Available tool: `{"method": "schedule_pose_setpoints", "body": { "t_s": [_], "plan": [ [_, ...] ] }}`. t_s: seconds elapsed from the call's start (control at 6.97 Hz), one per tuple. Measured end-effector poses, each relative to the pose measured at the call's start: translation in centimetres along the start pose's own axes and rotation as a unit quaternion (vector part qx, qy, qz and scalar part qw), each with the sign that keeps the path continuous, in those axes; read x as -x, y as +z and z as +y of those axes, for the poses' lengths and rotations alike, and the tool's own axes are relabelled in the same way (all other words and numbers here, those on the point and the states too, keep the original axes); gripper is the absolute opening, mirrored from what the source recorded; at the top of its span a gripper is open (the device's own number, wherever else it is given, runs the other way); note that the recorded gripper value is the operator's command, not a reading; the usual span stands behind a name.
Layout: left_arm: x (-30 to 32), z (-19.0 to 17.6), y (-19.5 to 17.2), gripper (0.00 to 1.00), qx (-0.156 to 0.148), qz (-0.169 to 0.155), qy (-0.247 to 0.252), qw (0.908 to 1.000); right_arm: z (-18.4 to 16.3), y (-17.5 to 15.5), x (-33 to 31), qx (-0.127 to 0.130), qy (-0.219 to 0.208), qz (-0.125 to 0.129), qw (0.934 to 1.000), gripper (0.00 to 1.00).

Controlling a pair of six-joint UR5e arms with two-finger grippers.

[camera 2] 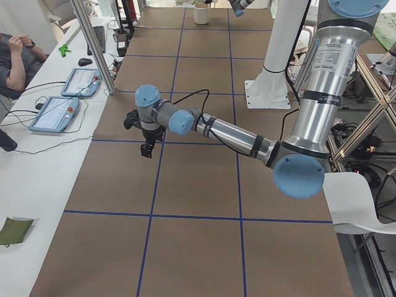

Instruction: Left arm hands cup to right arm to dump lemon

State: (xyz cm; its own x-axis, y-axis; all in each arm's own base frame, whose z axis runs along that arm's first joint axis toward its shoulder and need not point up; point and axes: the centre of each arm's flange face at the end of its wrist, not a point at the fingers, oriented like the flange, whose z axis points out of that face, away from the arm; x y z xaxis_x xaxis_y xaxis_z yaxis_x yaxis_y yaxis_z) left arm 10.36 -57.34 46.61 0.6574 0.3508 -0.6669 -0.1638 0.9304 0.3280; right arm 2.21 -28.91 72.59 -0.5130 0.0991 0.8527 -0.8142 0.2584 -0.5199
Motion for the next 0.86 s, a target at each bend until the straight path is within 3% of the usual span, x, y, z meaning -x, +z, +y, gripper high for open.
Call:
{"method": "schedule_pose_setpoints", "body": {
  "t_s": [0.14, 0.43, 0.57, 0.86],
  "plan": [
    [-0.1, 0.0, -0.2, 1.0, 0.0, 0.0, 0.0, 1.0, 0.0, 0.1, 0.1, 0.002, 0.052, -0.007, 0.9986, 0.38],
    [-0.3, 0.0, -0.3, 1.0, -0.001, 0.0, 0.0, 1.0, -0.5, 0.4, 0.7, -0.003, 0.172, -0.024, 0.9848, 0.37],
    [-0.3, 0.0, -0.3, 1.0, -0.001, 0.0, 0.001, 1.0, -0.9, 0.6, 1.1, -0.008, 0.222, -0.034, 0.9743, 0.38],
    [-0.4, -0.1, -0.3, 1.0, -0.001, 0.0, 0.001, 1.0, -2.3, 0.1, 2.1, -0.024, 0.333, -0.063, 0.9405, 0.39]
  ]
}}
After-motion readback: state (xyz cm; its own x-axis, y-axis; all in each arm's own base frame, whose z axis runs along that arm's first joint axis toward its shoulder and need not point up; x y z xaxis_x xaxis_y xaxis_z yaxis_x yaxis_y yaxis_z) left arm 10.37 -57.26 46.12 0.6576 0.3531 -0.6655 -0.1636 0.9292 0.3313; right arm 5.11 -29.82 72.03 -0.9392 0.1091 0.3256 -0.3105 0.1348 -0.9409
